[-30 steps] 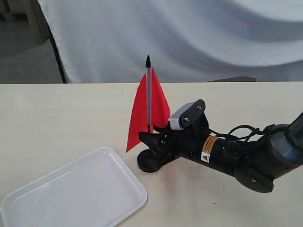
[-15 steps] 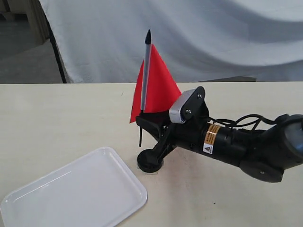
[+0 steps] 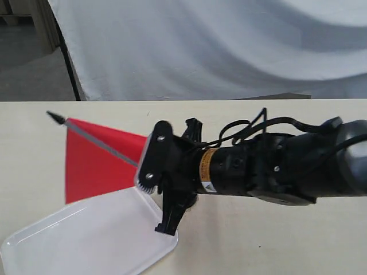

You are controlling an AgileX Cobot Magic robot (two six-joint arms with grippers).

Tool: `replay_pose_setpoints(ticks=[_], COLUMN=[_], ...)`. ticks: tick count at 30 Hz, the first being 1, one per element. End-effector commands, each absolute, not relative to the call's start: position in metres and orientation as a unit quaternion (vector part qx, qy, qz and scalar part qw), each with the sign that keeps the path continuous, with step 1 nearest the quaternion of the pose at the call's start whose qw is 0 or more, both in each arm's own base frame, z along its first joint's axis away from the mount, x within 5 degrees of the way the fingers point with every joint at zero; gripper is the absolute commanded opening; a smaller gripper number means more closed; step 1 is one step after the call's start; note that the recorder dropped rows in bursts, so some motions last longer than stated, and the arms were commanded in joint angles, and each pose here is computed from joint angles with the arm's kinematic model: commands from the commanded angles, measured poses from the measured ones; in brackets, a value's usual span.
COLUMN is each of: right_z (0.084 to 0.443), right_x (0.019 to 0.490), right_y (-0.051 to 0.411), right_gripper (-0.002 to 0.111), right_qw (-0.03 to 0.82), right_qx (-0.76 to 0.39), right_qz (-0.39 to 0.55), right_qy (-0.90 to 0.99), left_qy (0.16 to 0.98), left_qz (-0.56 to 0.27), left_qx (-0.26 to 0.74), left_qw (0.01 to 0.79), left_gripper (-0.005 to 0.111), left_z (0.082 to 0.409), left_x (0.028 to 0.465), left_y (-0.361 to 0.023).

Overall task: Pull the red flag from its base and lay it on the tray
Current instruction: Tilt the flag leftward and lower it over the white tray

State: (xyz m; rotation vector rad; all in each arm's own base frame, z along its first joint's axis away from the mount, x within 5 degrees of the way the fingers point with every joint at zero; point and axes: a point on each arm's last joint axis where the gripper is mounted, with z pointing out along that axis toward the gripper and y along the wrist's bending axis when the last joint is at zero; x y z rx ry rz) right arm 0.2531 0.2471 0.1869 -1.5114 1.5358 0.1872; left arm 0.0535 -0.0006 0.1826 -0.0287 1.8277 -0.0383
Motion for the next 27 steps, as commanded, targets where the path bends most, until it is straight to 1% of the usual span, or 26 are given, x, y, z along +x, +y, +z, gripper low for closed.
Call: replay_pose_setpoints(ticks=[1, 6, 12, 18, 23, 25, 26, 27], right_z=[0.189, 0.182, 0.153, 0.132, 0.128, 0.128, 0.128, 0.128], right_x=[0.243, 0.233, 0.231, 0.221, 0.219, 0.219, 0.219, 0.219], right_y=[0.275, 0.307, 0.333, 0.354, 0.358, 0.357, 0.357, 0.357], right_gripper=[-0.001, -0.001, -0.001, -0.001, 0.0, 0.006, 0.01, 0.018], right_qw=[0.421, 0.373, 0.308, 0.286, 0.284, 0.284, 0.285, 0.283], right_qx=[-0.678, -0.733, -0.778, -0.802, -0.805, -0.801, -0.799, -0.798], right_qz=[0.001, -0.061, -0.138, -0.159, -0.158, -0.156, -0.157, -0.158], right_qy=[0.602, 0.566, 0.529, 0.499, 0.496, 0.503, 0.505, 0.508], left_qy=[0.791, 0.791, 0.791, 0.791, 0.791, 0.791, 0.791, 0.791], left_qz=[-0.018, -0.018, -0.018, -0.018, -0.018, -0.018, -0.018, -0.018], left_qx=[-0.009, -0.009, -0.009, -0.009, -0.009, -0.009, -0.009, -0.009], left_qw=[0.611, 0.611, 0.611, 0.611, 0.611, 0.611, 0.611, 0.611], left_gripper=[0.0, 0.0, 0.0, 0.0, 0.0, 0.0, 0.0, 0.0], left_z=[0.182, 0.182, 0.182, 0.182, 0.182, 0.182, 0.182, 0.182], left_x=[0.054, 0.054, 0.054, 0.054, 0.054, 0.054, 0.054, 0.054], left_y=[-0.001, -0.001, -0.001, -0.001, -0.001, -0.001, -0.001, -0.001])
